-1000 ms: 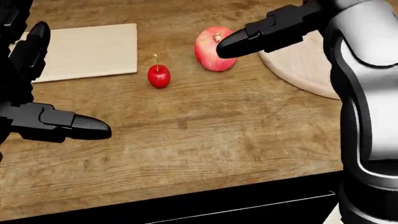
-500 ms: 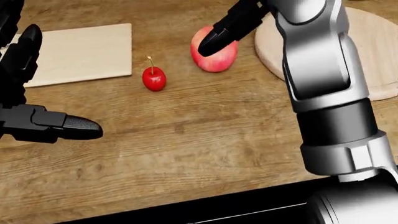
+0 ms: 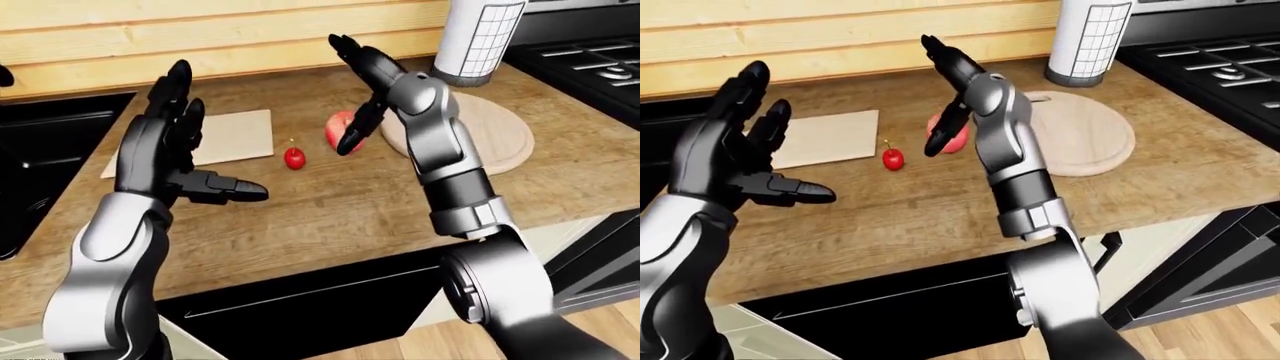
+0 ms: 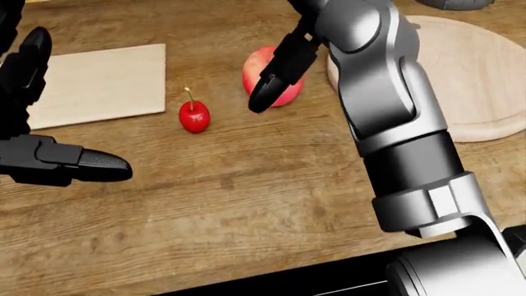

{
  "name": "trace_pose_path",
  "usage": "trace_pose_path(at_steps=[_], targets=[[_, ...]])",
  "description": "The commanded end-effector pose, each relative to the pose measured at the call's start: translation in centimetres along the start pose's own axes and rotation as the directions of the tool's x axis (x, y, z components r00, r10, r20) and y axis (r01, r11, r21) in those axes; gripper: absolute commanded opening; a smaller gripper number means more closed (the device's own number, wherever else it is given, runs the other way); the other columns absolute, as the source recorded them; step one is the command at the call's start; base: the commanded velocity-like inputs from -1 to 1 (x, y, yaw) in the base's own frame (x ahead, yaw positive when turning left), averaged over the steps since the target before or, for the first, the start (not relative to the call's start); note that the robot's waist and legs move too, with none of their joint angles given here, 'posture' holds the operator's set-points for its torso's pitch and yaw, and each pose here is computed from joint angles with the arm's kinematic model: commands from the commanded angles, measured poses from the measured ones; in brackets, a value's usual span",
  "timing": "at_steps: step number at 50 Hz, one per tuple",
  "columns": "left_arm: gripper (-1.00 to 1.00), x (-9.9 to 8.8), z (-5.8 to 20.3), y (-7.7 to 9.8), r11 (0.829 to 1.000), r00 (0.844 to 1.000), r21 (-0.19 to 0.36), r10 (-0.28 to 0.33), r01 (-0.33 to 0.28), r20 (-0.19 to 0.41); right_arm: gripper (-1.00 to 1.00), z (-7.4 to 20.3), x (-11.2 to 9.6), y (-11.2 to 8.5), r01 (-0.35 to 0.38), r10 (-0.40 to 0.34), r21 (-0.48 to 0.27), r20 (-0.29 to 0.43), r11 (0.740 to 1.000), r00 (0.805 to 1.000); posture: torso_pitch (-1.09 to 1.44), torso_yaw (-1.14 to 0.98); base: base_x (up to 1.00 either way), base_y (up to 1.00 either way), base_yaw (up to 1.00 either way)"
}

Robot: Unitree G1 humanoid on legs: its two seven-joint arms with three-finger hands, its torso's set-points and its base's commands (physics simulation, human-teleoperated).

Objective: Place the cherry and the pomegranate on separate cutting boards.

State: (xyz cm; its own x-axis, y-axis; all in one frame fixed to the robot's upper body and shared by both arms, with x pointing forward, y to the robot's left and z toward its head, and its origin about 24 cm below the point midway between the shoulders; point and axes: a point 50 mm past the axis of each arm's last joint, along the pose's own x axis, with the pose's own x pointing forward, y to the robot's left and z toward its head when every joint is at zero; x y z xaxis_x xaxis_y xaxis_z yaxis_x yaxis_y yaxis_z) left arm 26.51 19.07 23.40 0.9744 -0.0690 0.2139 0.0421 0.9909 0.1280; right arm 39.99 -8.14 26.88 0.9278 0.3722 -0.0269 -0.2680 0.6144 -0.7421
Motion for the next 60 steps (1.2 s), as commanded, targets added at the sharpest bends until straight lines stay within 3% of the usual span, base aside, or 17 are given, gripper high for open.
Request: trace_pose_path(at_steps=[1,7,16,41,49,56,60], targets=[[1.00,-0.1,1.4,0.2,1.000,0.997,0.017,0.011,-0.013,0.077,1.00,2.0,-0.5,-1.3,0.027,-0.023,-0.068,0.061,0.997,0.998,0.00,0.00,0.00,0.00,0.00],[1.00,-0.4,1.4,0.3,1.000,0.997,0.017,0.012,-0.013,0.076,1.00,2.3,0.0,-0.8,0.008,-0.001,-0.121,0.052,0.993,0.999,0.00,0.00,0.00,0.00,0.00],[1.00,-0.4,1.4,0.4,1.000,0.997,0.017,0.013,-0.015,0.078,1.00,1.1,1.2,-1.0,0.036,-0.038,-0.118,-0.013,0.992,0.999,0.00,0.00,0.00,0.00,0.00],[1.00,-0.6,1.2,0.5,1.000,0.996,0.012,0.019,-0.020,0.083,1.00,-0.4,2.6,-0.7,0.065,-0.072,-0.116,-0.065,0.991,0.995,0.00,0.00,0.00,0.00,0.00],[1.00,-0.5,1.2,0.5,1.000,0.996,0.011,0.018,-0.019,0.082,0.69,-0.6,2.7,-0.4,0.074,-0.082,-0.107,-0.070,0.991,0.994,0.00,0.00,0.00,0.00,0.00],[1.00,-0.6,1.3,0.5,1.000,0.996,0.011,0.018,-0.019,0.083,0.18,-0.8,2.8,0.1,0.067,-0.076,-0.117,-0.072,0.991,0.995,0.00,0.00,0.00,0.00,0.00],[1.00,-0.6,1.2,0.6,1.000,0.996,0.009,0.019,-0.020,0.084,0.10,-0.9,2.9,0.5,0.058,-0.068,-0.127,-0.073,0.990,0.995,0.00,0.00,0.00,0.00,0.00]])
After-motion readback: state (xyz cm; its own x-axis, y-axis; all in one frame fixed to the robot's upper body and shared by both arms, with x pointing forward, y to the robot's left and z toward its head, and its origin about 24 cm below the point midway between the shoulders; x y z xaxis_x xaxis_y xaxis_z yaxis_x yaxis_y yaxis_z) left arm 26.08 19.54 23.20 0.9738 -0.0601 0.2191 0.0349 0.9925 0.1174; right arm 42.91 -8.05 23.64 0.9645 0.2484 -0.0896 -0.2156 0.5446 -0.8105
